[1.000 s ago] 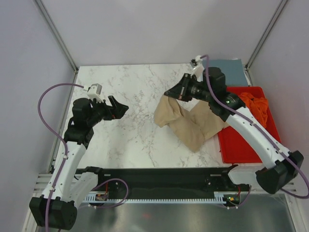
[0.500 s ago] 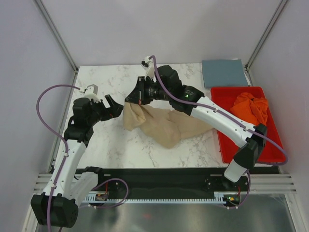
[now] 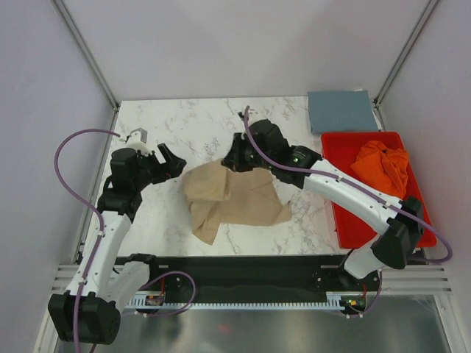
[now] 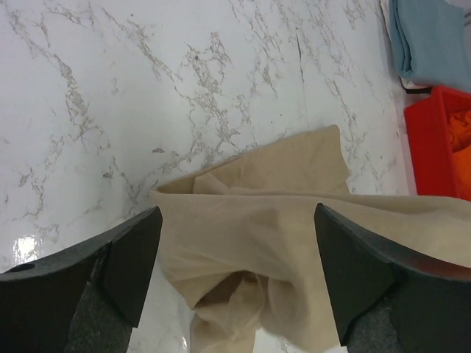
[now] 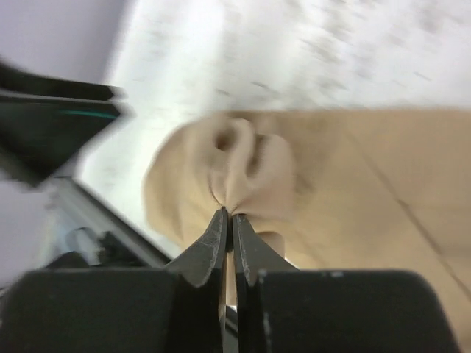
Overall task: Fold and stack the t-shirts
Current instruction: Move the tshirt to the center of the board
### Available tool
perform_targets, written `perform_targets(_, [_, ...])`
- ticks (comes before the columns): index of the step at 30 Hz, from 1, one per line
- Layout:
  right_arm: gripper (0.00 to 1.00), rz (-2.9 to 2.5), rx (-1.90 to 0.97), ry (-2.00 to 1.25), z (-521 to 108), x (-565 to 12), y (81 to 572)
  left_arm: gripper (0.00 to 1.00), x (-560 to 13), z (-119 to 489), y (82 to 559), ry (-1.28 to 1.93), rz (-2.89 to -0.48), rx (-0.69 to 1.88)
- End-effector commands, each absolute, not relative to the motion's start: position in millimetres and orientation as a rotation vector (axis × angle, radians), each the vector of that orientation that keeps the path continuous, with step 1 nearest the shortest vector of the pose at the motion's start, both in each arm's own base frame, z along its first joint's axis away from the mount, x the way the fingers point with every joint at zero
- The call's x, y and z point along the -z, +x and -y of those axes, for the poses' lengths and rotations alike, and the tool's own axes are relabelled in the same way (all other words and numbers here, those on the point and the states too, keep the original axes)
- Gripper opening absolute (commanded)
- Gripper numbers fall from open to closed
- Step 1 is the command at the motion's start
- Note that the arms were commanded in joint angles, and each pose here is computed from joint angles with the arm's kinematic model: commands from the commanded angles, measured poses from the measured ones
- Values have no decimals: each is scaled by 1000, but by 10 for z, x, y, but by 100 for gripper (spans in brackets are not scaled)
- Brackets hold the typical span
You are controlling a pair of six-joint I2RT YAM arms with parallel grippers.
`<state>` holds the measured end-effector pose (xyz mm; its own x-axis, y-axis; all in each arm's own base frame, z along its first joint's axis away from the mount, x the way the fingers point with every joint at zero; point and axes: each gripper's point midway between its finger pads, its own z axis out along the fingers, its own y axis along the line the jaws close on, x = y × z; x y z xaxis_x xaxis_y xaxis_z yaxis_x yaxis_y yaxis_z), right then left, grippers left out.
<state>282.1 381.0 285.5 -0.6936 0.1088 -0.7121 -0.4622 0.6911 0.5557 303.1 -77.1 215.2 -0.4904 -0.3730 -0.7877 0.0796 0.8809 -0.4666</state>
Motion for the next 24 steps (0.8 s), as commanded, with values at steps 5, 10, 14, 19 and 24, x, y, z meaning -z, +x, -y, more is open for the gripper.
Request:
perform_targets(5, [13, -2276, -487, -158, -2786, -2078, 3049, 87, -2230, 1132, 2884, -75, -2048, 791])
perform_targets(10, [12, -2200, -563, -164, -3053, -2495, 3298, 81, -2115, 1394, 2632, -59, -2112, 1021])
perform_targets(14, [10, -2095, -835, -143, -3662, -2981, 3534, 81, -2150, 1347, 2537, -106, -2088, 1001])
perform_targets(19, [41, -2088, -1032, -176, -4297, -3139, 3811, 82, -2127, 1106, 2581, -252, -2067, 837])
perform_targets(24, [56, -2247, -648, -89, -3659, -2747, 3817, 84, -1978, 978, 2525, -375, -2081, 773])
